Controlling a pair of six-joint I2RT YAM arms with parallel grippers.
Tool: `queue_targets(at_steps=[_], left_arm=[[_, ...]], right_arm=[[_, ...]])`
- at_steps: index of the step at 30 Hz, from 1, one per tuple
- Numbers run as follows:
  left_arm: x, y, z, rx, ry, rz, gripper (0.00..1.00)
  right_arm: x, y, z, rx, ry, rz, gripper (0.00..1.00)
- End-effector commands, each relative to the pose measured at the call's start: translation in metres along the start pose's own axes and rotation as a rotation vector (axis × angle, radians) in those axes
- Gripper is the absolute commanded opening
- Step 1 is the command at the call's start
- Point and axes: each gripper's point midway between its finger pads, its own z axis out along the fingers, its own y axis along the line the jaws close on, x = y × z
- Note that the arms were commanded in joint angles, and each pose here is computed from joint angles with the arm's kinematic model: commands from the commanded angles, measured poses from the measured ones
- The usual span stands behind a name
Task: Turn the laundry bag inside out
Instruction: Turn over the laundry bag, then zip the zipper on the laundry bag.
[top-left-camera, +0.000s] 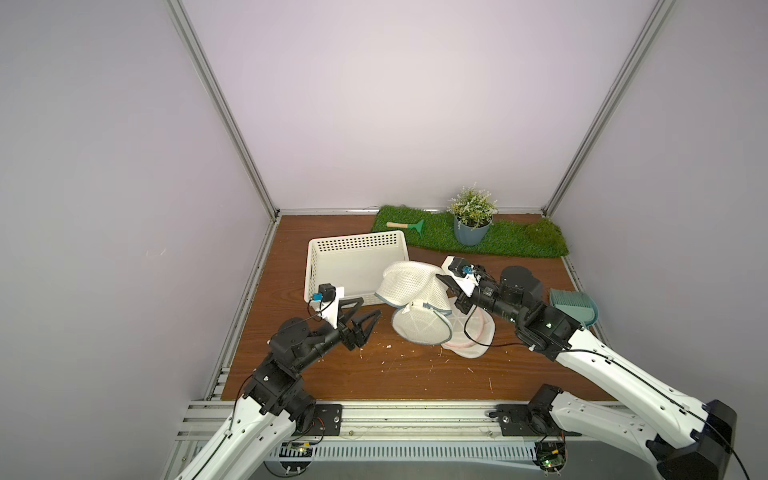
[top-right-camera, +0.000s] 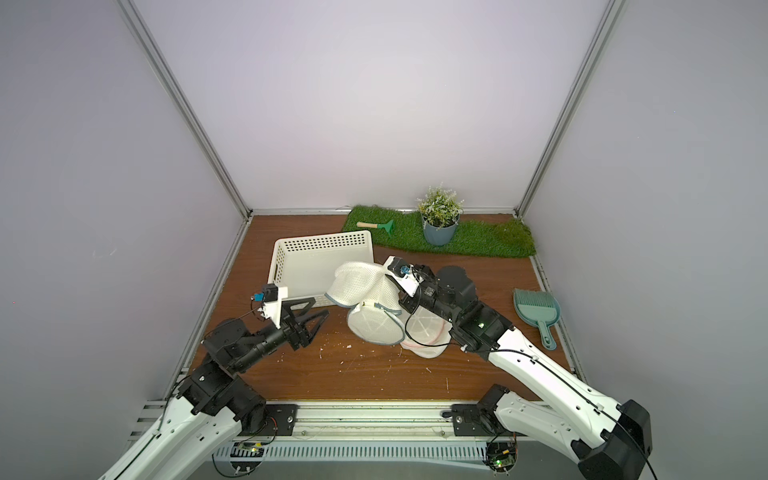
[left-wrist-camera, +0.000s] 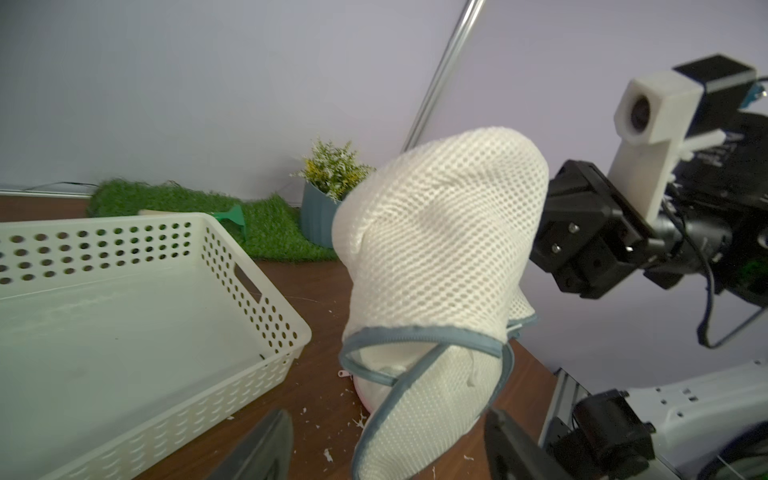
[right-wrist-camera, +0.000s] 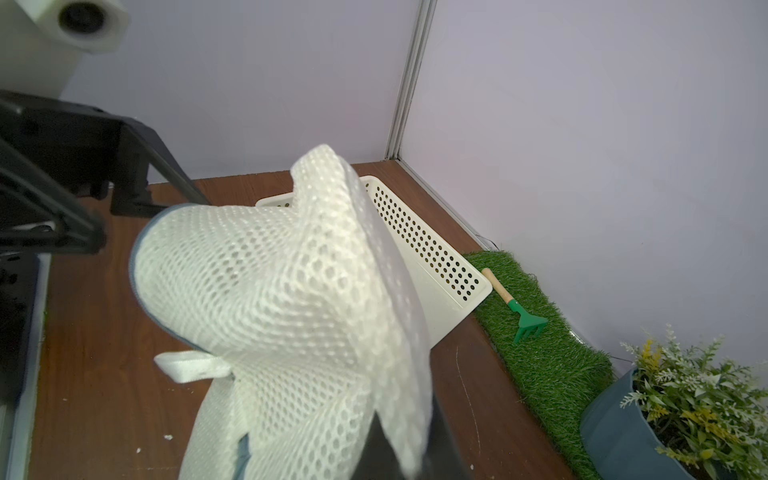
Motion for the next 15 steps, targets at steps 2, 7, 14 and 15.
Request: queue_targets(at_steps=[2, 7, 14, 15], left_arm=[[-0.005, -0.029, 0.006, 0.19, -0.024, 0.122, 0.77], [-0.002, -0.033, 0.025, 0.263, 0.004, 0.15, 0.78], [-0.006, -0.036, 0.041, 0.327, -0.025, 0.153, 0.78], [-0.006, -0.037, 0.042, 0.338, -0.031, 0.148, 0.77]], right_arm=[[-0.019, 0.003, -0.001, -0.024, -0.033, 0.031, 0.0], [-0.022, 0.009, 0.002, -0.051, -0.043, 0.027, 0.0], [-0.031, 0.015, 0.008, -0.08, -0.072, 0.03, 0.0], [-0.033, 0.016, 0.009, -0.084, -0.077, 0.032, 0.0]])
